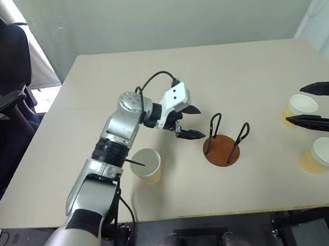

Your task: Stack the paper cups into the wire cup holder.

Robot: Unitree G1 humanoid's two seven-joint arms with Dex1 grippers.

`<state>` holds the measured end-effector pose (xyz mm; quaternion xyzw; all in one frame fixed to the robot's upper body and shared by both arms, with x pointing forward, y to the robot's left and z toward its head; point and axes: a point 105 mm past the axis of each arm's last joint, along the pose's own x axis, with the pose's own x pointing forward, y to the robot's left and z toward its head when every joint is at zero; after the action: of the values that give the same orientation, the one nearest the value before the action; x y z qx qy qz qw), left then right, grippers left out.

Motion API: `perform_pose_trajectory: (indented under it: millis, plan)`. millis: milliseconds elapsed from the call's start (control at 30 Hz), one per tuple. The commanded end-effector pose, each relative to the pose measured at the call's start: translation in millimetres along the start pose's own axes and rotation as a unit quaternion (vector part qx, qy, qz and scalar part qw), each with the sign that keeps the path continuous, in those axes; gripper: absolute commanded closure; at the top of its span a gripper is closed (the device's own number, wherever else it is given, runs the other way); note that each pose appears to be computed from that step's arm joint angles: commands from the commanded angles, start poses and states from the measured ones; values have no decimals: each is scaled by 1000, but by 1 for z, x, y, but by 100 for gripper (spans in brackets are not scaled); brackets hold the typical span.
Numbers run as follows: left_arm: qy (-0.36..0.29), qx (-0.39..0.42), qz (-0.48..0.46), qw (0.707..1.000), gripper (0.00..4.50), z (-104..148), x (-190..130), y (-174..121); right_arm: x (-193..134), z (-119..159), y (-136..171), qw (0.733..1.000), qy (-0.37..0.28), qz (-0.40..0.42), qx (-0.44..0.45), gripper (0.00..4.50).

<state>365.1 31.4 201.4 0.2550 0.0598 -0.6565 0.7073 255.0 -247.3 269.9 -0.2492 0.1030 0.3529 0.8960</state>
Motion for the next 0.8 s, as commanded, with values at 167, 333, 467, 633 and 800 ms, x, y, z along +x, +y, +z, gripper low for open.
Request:
perform_pose_trajectory:
  millis: [167, 333, 467, 633, 800]
  plan:
    - [-48, 13, 70, 996, 9, 25, -40, 23, -2, 2, -20, 999, 11, -47, -23, 0]
    - [-110, 10, 84, 990, 9, 50, -58, 25, 5, -20, -38, 996, 59, -65, -36, 0]
    - [-109, 21, 83, 990, 9, 51, -61, 20, 15, -36, -47, 994, 86, -59, -45, 0]
    - [-96, 33, 77, 992, 9, 47, -62, 12, 23, -55, -59, 987, 134, -48, -74, 0]
    - [-90, 38, 69, 993, 9, 46, -65, 6, 29, -68, -71, 979, 172, -42, -101, 0]
